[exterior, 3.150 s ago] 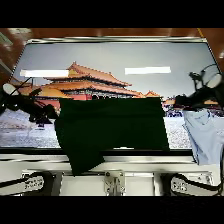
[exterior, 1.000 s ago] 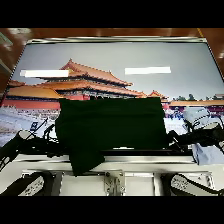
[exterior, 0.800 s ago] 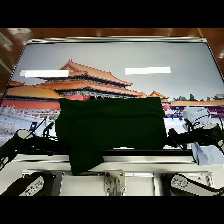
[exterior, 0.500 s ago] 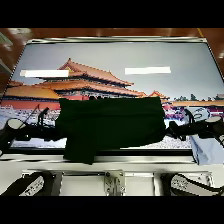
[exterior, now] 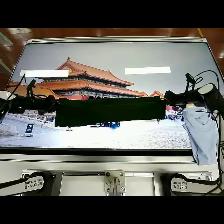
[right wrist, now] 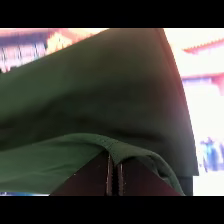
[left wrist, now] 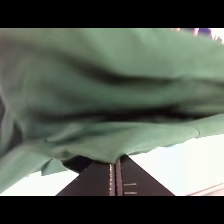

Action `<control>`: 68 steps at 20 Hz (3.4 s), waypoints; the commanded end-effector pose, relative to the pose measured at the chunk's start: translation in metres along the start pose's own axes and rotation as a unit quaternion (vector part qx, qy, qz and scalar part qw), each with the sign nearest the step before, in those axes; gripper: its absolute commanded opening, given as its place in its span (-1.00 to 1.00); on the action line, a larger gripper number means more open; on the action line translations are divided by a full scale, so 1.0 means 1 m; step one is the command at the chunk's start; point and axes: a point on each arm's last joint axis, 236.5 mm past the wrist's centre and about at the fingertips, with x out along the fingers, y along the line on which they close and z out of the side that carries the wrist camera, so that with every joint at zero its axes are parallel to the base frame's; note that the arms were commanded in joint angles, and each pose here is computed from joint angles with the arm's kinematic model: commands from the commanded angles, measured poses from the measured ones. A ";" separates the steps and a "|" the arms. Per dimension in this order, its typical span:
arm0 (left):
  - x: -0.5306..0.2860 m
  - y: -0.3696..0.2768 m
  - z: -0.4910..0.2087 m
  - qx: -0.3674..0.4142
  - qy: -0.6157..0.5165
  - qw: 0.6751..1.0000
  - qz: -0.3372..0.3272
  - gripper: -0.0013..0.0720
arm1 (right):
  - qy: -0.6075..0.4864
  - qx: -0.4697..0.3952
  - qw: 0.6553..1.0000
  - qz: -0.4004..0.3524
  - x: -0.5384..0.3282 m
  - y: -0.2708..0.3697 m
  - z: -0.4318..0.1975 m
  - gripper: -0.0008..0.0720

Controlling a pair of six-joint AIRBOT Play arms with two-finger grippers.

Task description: Fold the shirts.

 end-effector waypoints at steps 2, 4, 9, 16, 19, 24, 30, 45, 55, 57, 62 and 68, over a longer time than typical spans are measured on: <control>0.041 0.006 0.034 -0.052 0.016 0.998 -0.040 -0.85 | 0.017 0.012 1.000 -0.016 0.028 -0.010 0.011 -0.79; 0.058 0.014 0.033 -0.068 0.031 0.996 -0.042 -0.85 | 0.036 0.018 0.999 -0.017 0.042 -0.016 0.002 -0.79; 0.053 0.025 0.032 -0.083 0.045 0.994 -0.047 0.49 | 0.011 -0.002 1.000 -0.010 0.038 -0.016 0.019 0.79; -0.009 0.005 0.032 -0.064 0.054 0.993 -0.082 0.48 | 0.104 0.078 0.992 -0.001 0.019 -0.060 -0.018 0.79; -0.019 -0.021 0.027 -0.030 0.050 0.995 -0.086 0.48 | 0.113 0.109 0.985 0.071 0.050 -0.033 -0.020 0.89; -0.024 -0.071 0.010 0.031 0.055 0.993 -0.097 0.48 | 0.101 0.113 0.987 0.057 0.081 -0.022 -0.018 0.60; 0.013 -0.116 0.011 0.084 0.018 0.992 -0.092 -0.50 | 0.074 0.045 0.994 0.069 0.043 -0.001 -0.003 -0.79; 0.264 -0.261 -0.201 0.019 0.125 0.979 -0.158 -0.85 | -0.032 -0.076 0.990 0.114 -0.229 0.152 -0.080 -0.79; 0.165 -0.242 -0.047 0.140 0.009 0.980 -0.141 -0.86 | -0.040 -0.125 0.988 0.081 -0.197 0.166 -0.070 -0.79; 0.094 -0.218 0.020 0.147 -0.061 0.980 -0.116 -0.86 | -0.054 -0.158 0.979 0.117 -0.158 0.212 -0.057 -0.79; -0.098 -0.186 0.105 0.131 -0.229 0.959 -0.107 -0.86 | -0.058 -0.182 0.963 0.189 -0.016 0.328 -0.081 -0.79; -0.196 -0.183 0.087 0.152 -0.283 0.942 -0.097 -0.86 | 0.026 -0.022 0.971 0.236 0.124 0.366 -0.142 -0.76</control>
